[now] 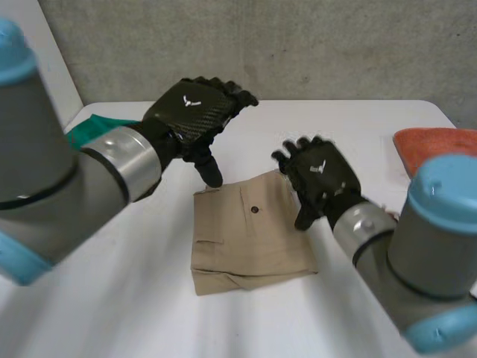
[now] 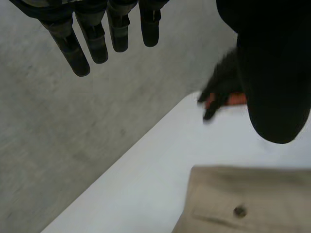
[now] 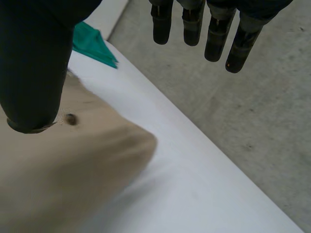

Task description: Fold the laundry.

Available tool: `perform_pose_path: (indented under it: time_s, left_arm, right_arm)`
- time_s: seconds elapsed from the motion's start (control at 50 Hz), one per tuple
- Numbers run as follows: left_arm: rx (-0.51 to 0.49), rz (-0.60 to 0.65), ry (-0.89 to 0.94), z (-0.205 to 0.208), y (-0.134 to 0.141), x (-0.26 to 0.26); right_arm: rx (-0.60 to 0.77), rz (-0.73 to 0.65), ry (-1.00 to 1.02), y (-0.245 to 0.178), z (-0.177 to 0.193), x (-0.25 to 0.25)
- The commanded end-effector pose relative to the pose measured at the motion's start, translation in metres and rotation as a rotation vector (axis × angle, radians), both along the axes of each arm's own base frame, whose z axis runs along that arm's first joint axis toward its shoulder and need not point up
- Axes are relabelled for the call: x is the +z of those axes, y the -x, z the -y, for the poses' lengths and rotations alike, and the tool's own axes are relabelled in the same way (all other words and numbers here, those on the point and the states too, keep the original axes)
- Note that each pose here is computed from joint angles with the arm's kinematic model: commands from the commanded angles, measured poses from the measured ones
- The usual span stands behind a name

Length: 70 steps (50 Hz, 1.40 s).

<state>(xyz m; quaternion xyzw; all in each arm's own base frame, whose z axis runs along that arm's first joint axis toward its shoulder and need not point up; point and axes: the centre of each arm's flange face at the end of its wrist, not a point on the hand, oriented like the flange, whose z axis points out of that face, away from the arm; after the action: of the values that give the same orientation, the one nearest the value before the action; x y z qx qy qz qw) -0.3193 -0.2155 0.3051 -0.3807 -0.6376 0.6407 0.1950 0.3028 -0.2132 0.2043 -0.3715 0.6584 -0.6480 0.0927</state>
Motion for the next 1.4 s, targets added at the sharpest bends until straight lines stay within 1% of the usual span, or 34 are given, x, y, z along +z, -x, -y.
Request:
perform_pose_path:
  time_s: [0.02, 0.26, 0.5, 0.64, 0.9, 1.1, 1.16, 1.2, 1.22, 1.32, 1.34, 1.4]
  left_arm:
    - [-0.069, -0.026, -0.076, -0.007, -0.008, 0.008]
    - [-0.060, -0.027, -0.086, -0.005, -0.009, 0.006]
    - [-0.061, -0.022, -0.100, -0.005, -0.009, 0.001]
    - [-0.063, -0.020, -0.104, -0.005, -0.008, 0.000]
    - [-0.059, -0.021, -0.105, -0.004, -0.009, 0.000]
    - [-0.055, -0.023, -0.103, -0.003, -0.010, 0.000]
    - [-0.055, -0.023, -0.103, -0.003, -0.010, 0.000]
    - [-0.053, -0.024, -0.102, -0.003, -0.010, 0.001]
    - [-0.055, -0.024, -0.102, -0.003, -0.010, 0.001]
    - [-0.052, -0.025, -0.100, -0.002, -0.010, 0.001]
    - [-0.052, -0.025, -0.103, -0.002, -0.010, 0.001]
    - [-0.051, -0.029, -0.107, -0.002, -0.010, 0.001]
  right_arm:
    - [0.055, -0.044, -0.081, 0.002, -0.037, -0.037]
    - [0.103, -0.092, -0.104, -0.012, -0.042, -0.086]
    - [0.105, -0.107, -0.083, -0.024, -0.025, -0.099]
    - [0.107, -0.098, -0.040, -0.032, -0.016, -0.099]
    - [0.109, -0.065, 0.021, -0.053, 0.012, -0.096]
    - [0.095, -0.017, 0.090, -0.063, 0.034, -0.075]
    - [0.033, -0.021, 0.093, -0.046, 0.060, -0.071]
    - [-0.030, -0.042, 0.072, -0.022, 0.085, -0.071]
    - [-0.040, -0.051, 0.064, -0.016, 0.091, -0.071]
    - [-0.062, -0.113, 0.049, 0.033, 0.129, -0.066]
    - [-0.056, -0.140, 0.060, 0.050, 0.141, -0.065]
    - [-0.027, -0.185, 0.104, 0.068, 0.154, -0.061]
